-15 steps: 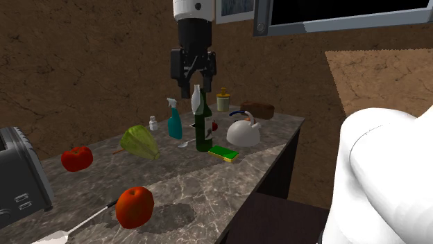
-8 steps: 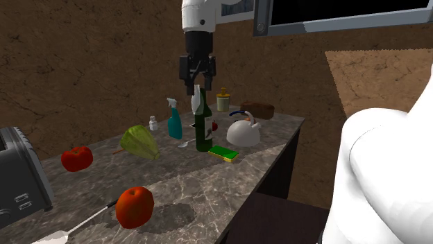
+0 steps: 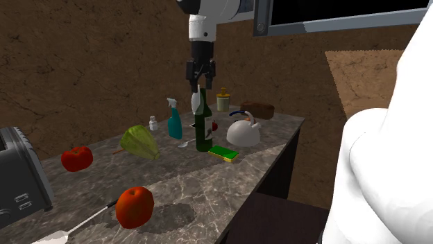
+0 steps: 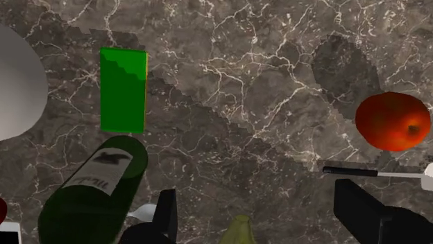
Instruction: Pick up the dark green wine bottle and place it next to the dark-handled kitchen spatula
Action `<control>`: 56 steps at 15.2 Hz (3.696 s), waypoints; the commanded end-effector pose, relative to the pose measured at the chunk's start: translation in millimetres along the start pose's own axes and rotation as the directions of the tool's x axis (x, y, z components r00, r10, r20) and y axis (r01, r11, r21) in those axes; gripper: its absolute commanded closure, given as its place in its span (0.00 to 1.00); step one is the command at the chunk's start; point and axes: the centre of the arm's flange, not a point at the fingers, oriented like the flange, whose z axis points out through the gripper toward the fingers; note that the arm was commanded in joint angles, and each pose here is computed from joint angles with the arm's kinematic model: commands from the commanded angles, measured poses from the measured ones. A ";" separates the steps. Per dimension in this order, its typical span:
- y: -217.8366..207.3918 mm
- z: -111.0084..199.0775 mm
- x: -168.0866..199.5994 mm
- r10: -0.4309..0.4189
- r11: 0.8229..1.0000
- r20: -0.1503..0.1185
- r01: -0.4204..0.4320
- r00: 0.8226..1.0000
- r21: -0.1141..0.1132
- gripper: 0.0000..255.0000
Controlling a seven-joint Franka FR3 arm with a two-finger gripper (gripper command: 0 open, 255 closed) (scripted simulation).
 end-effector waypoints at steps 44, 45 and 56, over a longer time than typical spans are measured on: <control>167.5 34.0 93.1 -0.011 1.000 -0.049 0.011 0.999 0.000 1.00; 167.5 28.7 93.4 -0.011 1.000 -0.049 0.011 0.999 0.000 1.00; 153.9 -22.2 95.9 -0.011 1.000 -0.049 0.011 0.999 0.000 1.00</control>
